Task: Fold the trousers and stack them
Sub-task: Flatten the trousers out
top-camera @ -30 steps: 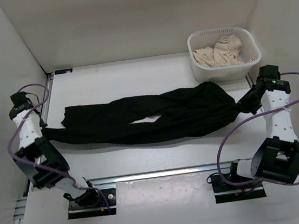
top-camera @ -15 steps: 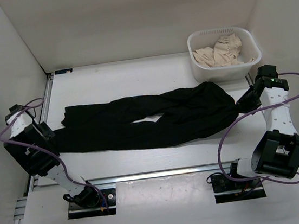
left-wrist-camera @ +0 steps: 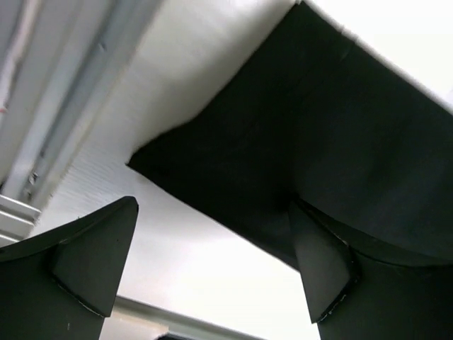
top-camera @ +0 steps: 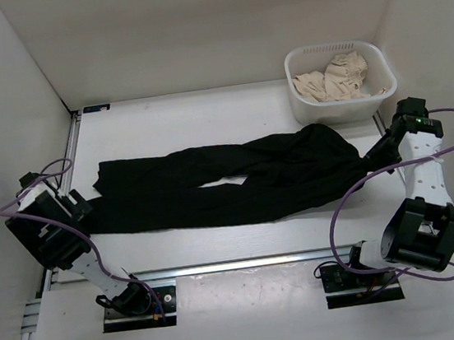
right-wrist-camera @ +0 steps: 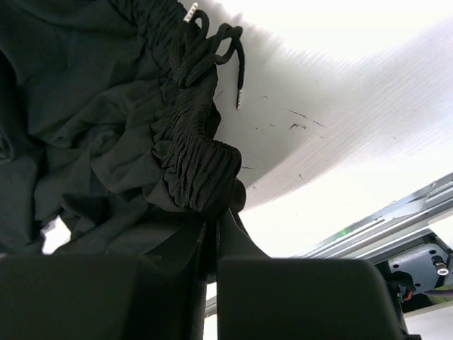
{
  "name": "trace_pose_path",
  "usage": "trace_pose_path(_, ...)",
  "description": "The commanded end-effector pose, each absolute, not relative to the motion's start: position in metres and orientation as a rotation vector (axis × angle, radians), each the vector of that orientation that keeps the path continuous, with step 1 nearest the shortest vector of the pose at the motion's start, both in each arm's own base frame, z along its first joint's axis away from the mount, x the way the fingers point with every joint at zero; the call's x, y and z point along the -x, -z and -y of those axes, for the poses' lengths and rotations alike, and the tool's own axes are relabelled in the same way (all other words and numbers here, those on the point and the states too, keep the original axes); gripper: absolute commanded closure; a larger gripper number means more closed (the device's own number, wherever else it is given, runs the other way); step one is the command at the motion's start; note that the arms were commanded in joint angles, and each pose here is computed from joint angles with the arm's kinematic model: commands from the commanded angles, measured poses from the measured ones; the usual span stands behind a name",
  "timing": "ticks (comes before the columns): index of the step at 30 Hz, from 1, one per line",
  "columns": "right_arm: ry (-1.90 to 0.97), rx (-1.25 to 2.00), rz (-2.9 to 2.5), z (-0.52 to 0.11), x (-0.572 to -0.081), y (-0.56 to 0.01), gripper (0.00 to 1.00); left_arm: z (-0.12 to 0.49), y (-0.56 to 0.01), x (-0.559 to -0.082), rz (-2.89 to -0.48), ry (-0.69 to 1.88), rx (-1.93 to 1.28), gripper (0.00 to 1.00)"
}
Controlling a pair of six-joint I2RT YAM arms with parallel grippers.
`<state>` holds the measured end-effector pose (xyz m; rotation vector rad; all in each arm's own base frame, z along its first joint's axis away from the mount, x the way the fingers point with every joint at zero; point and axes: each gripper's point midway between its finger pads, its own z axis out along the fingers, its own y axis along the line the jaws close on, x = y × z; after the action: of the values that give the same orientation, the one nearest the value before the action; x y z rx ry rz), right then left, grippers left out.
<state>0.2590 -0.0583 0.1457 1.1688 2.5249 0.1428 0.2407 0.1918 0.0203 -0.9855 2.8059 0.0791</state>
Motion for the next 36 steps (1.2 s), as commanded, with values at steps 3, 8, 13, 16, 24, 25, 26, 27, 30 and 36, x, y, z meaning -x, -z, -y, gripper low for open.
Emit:
trace_pose_path(3, -0.092, -1.143, -2.518, 0.065, -0.255, -0.145, 1.00, -0.208, -0.048, -0.265, -2.649, -0.125, 0.929, 0.01)
trace_pose_path(8, -0.077, -1.145, -2.516, 0.066, -0.253, -0.144, 1.00, -0.207, -0.019, -0.256, -2.724, -0.100, 0.974, 0.01)
trace_pose_path(13, -0.107, -1.147, -2.506, 0.065, -0.255, -0.146, 1.00, -0.204, 0.006, -0.251, -2.781, -0.053, 1.008, 0.41)
trace_pose_path(16, -0.151, -1.151, -2.473, 0.068, -0.272, -0.158, 1.00, -0.205, 0.000, -0.252, -2.763, -0.063, 1.001, 0.86)
trace_pose_path(24, -0.191, -1.276, -2.385, 0.075, -0.280, -0.210, 1.00, -0.254, -0.084, -0.239, -2.633, -0.337, 1.079, 0.86)
trace_pose_path(25, -0.167, -1.339, -2.386, 0.072, -0.256, -0.210, 1.00, -0.260, -0.089, -0.227, -2.635, -0.411, 1.109, 0.86)
trace_pose_path(26, -0.157, -1.442, -2.427, 0.068, -0.231, -0.187, 1.00, -0.260, -0.089, -0.214, -2.649, -0.444, 1.136, 0.86)
trace_pose_path(27, -0.131, -1.580, -2.380, 0.074, -0.212, -0.178, 1.00, -0.259, -0.093, -0.202, -2.646, -0.484, 1.159, 0.86)
trace_pose_path(30, -0.014, -1.732, -2.371, 0.065, -0.167, -0.150, 1.00, -0.241, -0.070, -0.158, -2.755, -0.565, 1.222, 0.86)
trace_pose_path(36, 0.300, -1.875, -2.352, 0.075, -0.115, -0.113, 1.00, -0.220, -0.034, -0.109, -2.916, -0.584, 1.323, 0.86)
